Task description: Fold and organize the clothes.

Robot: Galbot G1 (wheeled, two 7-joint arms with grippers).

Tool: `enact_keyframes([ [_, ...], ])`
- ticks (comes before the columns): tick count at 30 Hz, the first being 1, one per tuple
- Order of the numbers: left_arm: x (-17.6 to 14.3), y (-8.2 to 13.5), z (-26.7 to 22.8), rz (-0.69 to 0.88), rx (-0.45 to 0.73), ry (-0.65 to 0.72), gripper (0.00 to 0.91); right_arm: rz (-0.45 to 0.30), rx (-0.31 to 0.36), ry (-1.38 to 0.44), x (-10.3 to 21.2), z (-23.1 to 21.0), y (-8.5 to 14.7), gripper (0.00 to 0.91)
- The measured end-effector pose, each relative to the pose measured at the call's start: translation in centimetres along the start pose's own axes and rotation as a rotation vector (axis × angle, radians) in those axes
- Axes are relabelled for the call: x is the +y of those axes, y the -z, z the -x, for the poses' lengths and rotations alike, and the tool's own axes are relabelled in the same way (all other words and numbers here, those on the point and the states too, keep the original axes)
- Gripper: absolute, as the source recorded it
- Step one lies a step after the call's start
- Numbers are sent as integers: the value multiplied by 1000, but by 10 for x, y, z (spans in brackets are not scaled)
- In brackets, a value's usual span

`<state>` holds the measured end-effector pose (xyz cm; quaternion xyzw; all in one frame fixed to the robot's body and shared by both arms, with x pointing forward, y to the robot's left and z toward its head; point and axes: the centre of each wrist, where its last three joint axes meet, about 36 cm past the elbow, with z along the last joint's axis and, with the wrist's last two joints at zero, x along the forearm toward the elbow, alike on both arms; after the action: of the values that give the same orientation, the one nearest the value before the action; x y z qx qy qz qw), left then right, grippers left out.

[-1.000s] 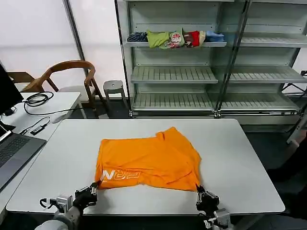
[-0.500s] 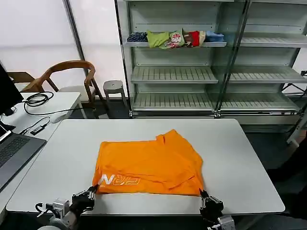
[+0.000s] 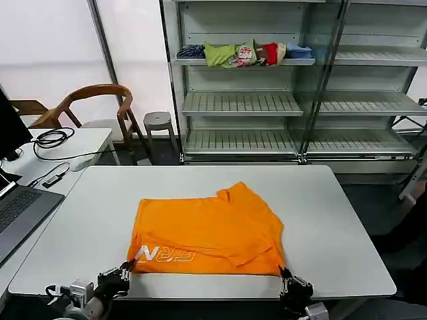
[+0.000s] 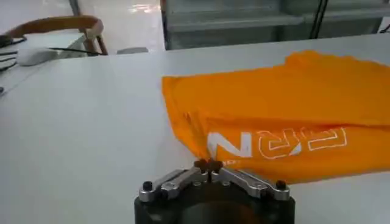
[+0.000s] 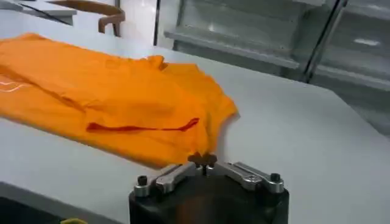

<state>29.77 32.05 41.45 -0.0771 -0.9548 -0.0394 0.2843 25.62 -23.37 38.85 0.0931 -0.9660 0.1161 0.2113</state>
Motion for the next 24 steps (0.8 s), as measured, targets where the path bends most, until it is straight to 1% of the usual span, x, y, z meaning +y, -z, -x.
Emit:
enact_keyframes([
  [1, 1, 0, 0, 2, 1, 1, 50, 0, 1, 0, 1, 0, 0, 0],
  [2, 1, 0, -1, 2, 2, 0, 121, -1, 1, -1, 1, -1, -1, 0],
  [3, 0, 0, -1, 4, 2, -3, 907, -1, 2, -2, 1, -1, -1, 0],
  [4, 0, 0, -2, 5, 2, -6, 907, -2, 3, -3, 1, -1, -2, 907],
  [15, 6, 4, -4, 20, 3, -10, 907, -11, 0, -11, -1, -5, -3, 907],
  [24, 13, 13, -9, 34, -16, 4, 907, -15, -23, -29, -14, -7, 9, 907],
])
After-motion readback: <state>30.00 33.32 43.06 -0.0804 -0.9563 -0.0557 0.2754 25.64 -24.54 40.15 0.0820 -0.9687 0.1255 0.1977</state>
